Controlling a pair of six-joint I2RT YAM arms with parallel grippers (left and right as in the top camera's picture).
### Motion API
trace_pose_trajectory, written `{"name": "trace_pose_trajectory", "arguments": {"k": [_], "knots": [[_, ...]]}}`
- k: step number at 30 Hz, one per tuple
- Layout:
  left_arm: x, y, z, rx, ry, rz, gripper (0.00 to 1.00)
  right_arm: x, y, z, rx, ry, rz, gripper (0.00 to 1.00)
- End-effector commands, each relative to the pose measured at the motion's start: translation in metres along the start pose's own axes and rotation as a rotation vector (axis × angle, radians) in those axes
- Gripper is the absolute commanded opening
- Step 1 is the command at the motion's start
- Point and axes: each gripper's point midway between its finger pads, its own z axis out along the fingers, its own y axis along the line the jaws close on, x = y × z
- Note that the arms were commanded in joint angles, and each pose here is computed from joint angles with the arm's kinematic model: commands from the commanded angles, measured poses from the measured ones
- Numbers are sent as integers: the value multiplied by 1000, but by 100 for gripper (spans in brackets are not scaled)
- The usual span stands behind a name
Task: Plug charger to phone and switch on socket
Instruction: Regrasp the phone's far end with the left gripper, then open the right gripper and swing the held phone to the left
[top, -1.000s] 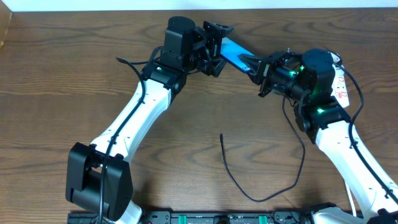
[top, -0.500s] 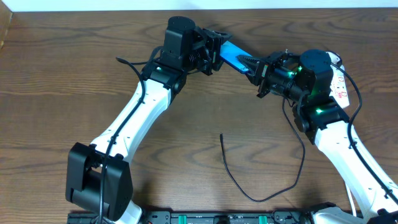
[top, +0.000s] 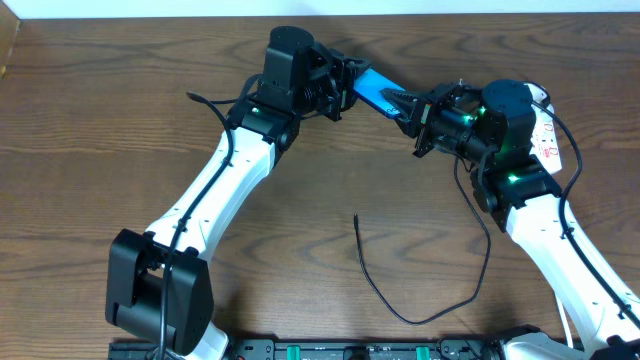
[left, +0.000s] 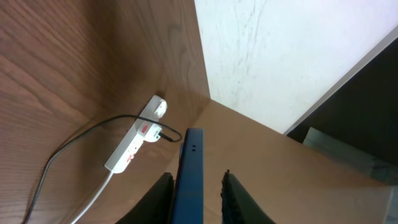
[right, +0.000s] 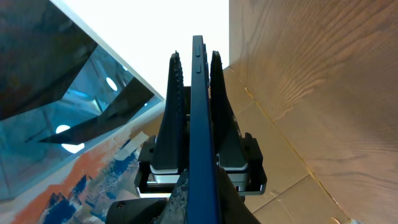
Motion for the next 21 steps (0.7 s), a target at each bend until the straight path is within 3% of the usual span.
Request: {"name": "trace_pose_trajectory", "arguments": {"k": [1,5,12,13,15,17,18,20,21], "knots": [[5,-16,-5,35,5,17,20,15,10,0,-15,49,-19,1],[9,-15,-4,32,11,20,9,15,9,0,-15,48,-19,1],[10,-15,-4,32,12,21,8,15,9,0,-15,48,-20,2],[10,-15,-4,32,12,21,7,15,9,0,-15,48,-20,8],[10,-15,-4,32,12,21,7,15,9,0,-15,48,-20,31],[10,-15,-4,32,12,21,7,15,10,0,-16,48,-30,61],[9,-15,-4,33,11,28,8,14,10,0,-17,46,-48,85],[7,-16,-5,34,6,38,8,13,10,0,-18,45,-50,99],[5,-16,-5,35,2,39,8,13,11,0,-22,45,-53,99]]}}
